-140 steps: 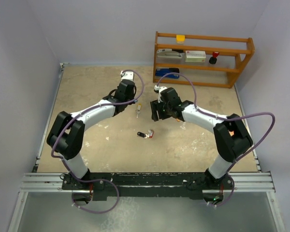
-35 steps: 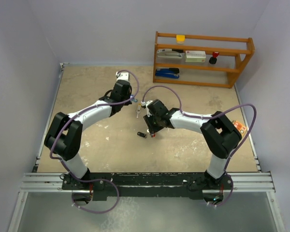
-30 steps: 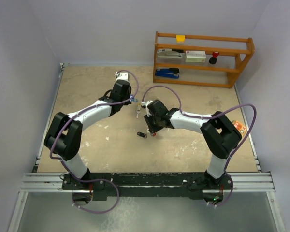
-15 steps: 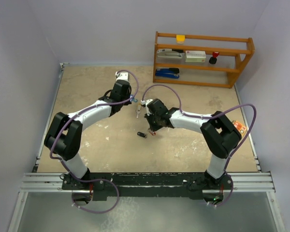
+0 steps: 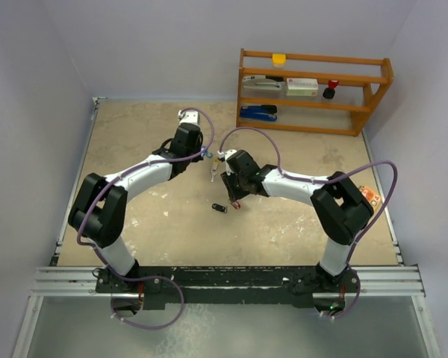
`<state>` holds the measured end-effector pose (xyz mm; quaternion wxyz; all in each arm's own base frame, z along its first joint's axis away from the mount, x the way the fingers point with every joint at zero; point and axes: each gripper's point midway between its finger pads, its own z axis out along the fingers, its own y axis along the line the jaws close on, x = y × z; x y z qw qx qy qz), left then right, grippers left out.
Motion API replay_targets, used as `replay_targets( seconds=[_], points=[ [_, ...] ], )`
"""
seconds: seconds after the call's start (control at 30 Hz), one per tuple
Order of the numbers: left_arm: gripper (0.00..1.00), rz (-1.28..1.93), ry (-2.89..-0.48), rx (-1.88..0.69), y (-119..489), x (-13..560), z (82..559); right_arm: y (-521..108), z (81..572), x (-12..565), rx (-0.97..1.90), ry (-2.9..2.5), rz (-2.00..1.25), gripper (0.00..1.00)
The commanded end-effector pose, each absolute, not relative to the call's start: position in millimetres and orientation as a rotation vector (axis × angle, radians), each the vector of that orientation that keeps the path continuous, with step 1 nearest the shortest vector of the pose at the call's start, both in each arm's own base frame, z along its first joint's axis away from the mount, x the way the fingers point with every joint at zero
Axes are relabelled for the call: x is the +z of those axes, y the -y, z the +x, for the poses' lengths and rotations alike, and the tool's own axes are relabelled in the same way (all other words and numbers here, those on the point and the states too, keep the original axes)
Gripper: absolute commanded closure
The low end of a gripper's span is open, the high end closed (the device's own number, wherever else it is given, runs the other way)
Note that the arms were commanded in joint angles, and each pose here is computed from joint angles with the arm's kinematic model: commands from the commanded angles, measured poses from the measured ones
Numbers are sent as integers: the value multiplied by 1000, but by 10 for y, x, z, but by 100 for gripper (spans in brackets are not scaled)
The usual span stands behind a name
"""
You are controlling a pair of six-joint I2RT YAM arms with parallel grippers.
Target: Put the keys on the keyring
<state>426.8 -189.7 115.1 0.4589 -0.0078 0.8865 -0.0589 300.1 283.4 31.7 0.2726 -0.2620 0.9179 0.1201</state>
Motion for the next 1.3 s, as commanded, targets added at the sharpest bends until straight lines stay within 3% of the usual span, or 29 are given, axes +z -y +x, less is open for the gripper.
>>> replay_targets(
  seconds=[0.0, 0.3, 1.07, 1.27],
  points=[
    [100, -50, -2116, -184, 1876, 1393, 4319, -2933, 3069, 669, 387, -2392, -641, 60],
    [100, -51, -2115, -184, 1872, 1396, 4316, -2997, 2974, 605, 421, -2479, -540, 56],
    [100, -54, -2112, -184, 1836, 1401, 4312, -3054, 2980, 359, 408, -2570, -434, 66],
    [100, -55, -2115, -183, 1831, 1377, 4316, -3030, 2965, 342, 395, -2583, -428, 73]
  ],
)
